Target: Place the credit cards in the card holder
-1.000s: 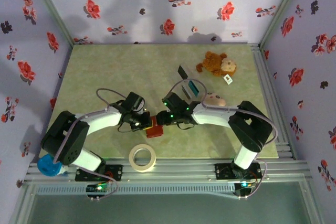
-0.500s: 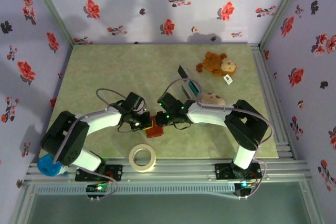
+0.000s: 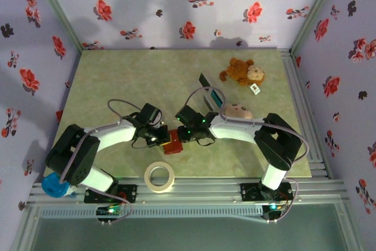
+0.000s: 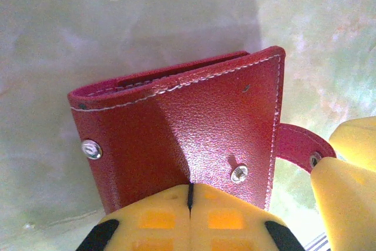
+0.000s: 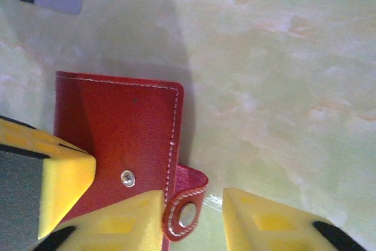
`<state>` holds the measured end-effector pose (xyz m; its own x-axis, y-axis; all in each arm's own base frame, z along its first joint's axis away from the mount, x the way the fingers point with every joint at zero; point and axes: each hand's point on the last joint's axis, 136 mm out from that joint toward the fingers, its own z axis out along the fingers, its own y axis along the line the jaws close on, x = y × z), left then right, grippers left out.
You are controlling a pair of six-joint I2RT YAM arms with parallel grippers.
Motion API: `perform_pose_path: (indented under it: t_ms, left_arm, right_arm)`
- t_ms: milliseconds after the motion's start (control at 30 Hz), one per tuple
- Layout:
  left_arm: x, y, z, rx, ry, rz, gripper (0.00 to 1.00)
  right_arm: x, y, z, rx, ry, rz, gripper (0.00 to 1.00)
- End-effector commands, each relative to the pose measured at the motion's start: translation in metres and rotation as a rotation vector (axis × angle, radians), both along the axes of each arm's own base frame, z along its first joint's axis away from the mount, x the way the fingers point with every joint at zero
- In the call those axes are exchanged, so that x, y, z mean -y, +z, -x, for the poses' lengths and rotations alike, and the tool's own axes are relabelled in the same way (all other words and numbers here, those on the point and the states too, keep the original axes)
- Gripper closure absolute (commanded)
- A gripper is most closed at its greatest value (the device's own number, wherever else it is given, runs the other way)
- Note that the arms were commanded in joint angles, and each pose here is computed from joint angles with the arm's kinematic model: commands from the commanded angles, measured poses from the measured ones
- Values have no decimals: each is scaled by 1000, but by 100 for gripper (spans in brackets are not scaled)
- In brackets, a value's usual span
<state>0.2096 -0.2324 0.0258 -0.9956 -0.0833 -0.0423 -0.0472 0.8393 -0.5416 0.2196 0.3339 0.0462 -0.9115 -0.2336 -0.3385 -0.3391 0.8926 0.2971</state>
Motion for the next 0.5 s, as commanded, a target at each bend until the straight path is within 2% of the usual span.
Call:
perform_pose_path:
  t_ms: [0, 133, 267, 367, 467]
  left_arm:
    - [-17, -27, 17, -73, 11, -82, 97]
    - [-17, -27, 17, -80, 11, -87, 97]
    - [-16, -28, 18, -81, 12, -81, 97]
    - [-17, -28, 19, -83, 15, -81, 97]
    - [-16, -29, 18, -84, 9, -80, 97]
  right_arm:
    - [2, 8, 1, 30, 21, 28, 64]
    - [1, 1, 1, 30, 41, 67, 64]
    - [2, 3, -1, 76, 41, 98, 75]
    - [2, 11, -3, 92, 40, 94, 78]
    - [2, 14, -5, 108, 47, 95, 85]
